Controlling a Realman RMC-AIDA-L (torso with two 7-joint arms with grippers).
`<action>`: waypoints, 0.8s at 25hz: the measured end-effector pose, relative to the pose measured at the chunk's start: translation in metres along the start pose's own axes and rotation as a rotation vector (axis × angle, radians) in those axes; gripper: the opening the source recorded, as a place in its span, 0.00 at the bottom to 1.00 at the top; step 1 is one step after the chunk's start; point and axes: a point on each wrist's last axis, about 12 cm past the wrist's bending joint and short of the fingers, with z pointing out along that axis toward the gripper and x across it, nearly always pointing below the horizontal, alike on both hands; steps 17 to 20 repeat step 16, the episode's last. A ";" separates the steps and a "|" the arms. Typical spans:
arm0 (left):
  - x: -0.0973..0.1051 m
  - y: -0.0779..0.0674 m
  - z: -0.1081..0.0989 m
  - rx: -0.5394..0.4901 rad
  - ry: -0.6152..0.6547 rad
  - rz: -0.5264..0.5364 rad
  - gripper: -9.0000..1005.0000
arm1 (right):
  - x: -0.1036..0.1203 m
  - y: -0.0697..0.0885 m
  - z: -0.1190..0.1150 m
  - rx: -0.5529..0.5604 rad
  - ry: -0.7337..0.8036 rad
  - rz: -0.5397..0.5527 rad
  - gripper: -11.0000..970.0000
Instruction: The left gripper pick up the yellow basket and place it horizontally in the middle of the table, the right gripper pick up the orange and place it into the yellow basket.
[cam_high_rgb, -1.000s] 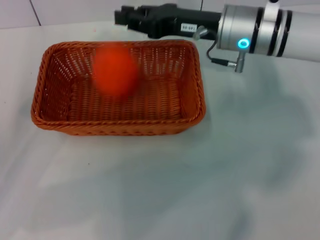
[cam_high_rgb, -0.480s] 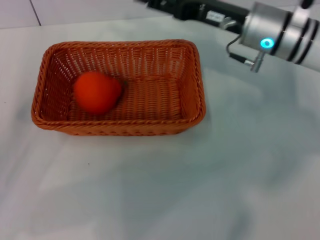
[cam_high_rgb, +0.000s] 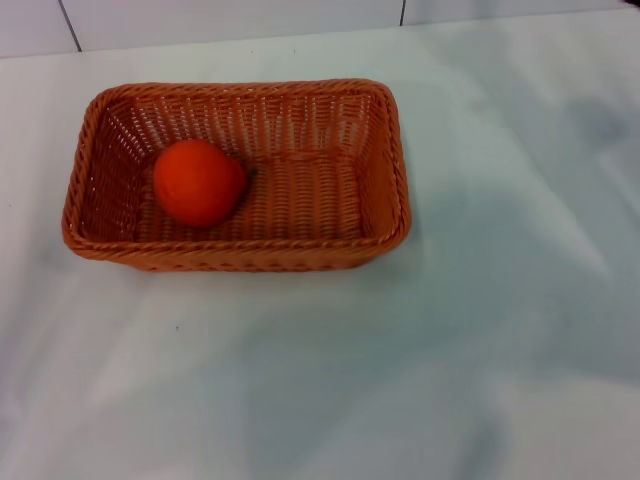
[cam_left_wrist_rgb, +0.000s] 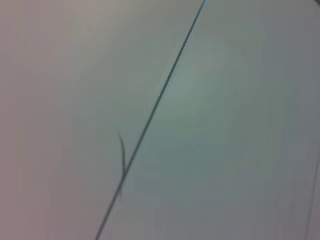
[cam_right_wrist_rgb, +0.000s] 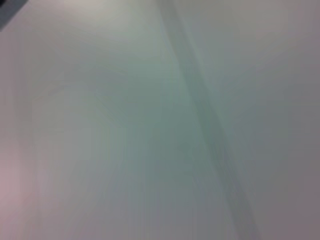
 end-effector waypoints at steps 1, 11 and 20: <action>0.002 -0.002 -0.002 -0.010 -0.014 0.014 0.67 | 0.000 0.005 -0.006 -0.051 0.019 -0.033 0.86; 0.018 -0.021 -0.004 -0.020 -0.049 0.155 0.67 | -0.016 0.026 -0.034 -0.264 -0.117 -0.295 0.86; 0.014 -0.019 0.000 -0.012 -0.067 0.207 0.67 | -0.019 0.033 -0.045 -0.366 -0.121 -0.264 0.86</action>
